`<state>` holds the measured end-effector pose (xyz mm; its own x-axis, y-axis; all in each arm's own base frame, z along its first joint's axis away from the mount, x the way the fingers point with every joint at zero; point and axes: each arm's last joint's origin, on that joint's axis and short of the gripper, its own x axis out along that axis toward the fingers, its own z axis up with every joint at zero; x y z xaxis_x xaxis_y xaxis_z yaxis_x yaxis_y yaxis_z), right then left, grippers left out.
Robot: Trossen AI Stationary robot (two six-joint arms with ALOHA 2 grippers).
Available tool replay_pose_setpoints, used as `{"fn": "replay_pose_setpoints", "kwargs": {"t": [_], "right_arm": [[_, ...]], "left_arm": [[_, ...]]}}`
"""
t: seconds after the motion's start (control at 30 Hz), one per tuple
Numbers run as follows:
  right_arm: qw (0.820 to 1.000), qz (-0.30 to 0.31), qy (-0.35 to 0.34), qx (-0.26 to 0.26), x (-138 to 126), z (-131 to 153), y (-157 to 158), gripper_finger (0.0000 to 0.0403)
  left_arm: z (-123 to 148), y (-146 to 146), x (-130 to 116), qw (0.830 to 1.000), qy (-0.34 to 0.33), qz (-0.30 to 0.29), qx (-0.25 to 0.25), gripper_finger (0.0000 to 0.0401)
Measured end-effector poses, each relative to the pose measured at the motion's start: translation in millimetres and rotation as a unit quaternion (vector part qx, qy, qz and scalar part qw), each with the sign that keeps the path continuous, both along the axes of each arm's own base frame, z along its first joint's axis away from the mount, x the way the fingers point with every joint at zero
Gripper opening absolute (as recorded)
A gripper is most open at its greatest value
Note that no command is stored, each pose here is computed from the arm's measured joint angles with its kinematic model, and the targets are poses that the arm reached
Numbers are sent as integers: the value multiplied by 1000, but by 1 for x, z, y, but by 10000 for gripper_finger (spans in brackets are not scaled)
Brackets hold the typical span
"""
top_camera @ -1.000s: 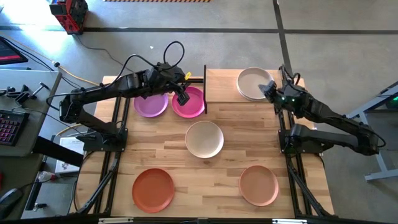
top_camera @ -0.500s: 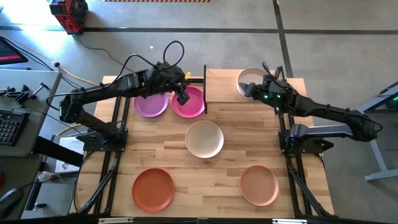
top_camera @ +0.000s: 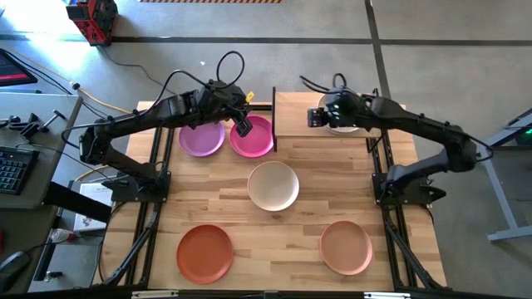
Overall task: Place and stack plates onto a shelf
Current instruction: Adjust the plates
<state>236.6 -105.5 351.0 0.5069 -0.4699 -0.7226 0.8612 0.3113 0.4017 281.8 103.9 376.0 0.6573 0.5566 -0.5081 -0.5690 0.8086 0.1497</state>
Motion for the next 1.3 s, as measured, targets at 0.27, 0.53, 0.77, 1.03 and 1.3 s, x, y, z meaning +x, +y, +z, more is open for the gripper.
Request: {"fn": "replay_pose_setpoints", "kwargs": {"t": [0.27, 0.53, 0.77, 1.03, 1.3], "right_arm": [[997, 10, 68, 48, 21, -16, -14, 138], [991, 3, 112, 73, 34, -41, -27, 138], [987, -22, 137, 77, 36, -53, -37, 138], [979, -61, 176, 82, 26, -55, -39, 138], [970, -86, 215, 75, 19, -57, -37, 138]], "left_arm": [[0, 0, 0, 1000, -6, 6, -8, 113], [0, 0, 0, 1000, -6, 6, -8, 113], [0, 0, 0, 1000, -5, 6, -8, 113], [-1, 0, 0, 1000, -3, 6, -9, 113], [-1, 0, 0, 1000, -3, 6, -9, 113]]}}
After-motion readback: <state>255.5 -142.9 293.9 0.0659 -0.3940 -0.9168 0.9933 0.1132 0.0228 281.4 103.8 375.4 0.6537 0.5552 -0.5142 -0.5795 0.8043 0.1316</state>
